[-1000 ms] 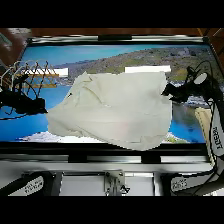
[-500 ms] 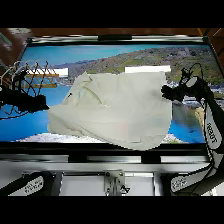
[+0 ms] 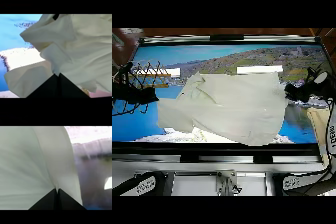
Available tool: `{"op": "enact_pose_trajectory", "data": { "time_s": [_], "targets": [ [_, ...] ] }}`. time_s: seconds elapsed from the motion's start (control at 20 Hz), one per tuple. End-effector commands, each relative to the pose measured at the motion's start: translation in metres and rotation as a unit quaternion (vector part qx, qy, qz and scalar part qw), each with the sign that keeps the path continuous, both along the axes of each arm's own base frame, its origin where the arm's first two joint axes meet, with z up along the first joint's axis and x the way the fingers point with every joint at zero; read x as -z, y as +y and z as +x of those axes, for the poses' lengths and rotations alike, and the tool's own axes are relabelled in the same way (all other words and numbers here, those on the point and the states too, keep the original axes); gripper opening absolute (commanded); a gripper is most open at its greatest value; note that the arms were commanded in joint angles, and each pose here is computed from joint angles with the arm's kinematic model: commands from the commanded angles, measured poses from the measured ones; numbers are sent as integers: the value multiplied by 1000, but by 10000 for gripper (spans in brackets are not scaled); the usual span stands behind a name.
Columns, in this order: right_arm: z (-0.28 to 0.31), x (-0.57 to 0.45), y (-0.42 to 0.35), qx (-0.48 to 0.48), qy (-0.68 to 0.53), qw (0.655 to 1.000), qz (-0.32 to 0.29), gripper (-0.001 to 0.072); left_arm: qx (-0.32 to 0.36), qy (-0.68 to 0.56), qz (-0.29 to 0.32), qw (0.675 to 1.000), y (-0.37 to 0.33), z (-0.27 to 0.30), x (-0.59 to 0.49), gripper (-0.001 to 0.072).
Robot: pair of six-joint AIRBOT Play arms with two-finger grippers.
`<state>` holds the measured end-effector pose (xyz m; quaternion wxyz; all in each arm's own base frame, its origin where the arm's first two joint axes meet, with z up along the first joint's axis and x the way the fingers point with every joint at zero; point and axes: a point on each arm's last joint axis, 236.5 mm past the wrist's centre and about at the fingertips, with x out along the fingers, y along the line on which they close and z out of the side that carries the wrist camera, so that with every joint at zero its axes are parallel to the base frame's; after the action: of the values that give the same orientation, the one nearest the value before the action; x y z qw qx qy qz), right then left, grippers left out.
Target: Fold the shirts.
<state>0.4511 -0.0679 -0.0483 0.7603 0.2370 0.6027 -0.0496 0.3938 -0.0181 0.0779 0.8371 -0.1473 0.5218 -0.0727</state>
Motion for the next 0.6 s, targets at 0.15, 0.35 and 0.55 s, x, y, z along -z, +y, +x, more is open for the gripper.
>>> {"op": "enact_pose_trajectory", "data": {
  "time_s": [0.15,0.35,0.55],
  "targets": [
    [-119,25,52,-41,219,969,110,77,-24,-66,17,997,17,38,-26,48],
    [-129,28,111,-130,227,957,122,78,-50,-42,15,998,41,40,-7,48],
    [-131,17,141,-171,215,955,115,78,-70,-42,16,997,58,44,-1,48]
  ]
}}
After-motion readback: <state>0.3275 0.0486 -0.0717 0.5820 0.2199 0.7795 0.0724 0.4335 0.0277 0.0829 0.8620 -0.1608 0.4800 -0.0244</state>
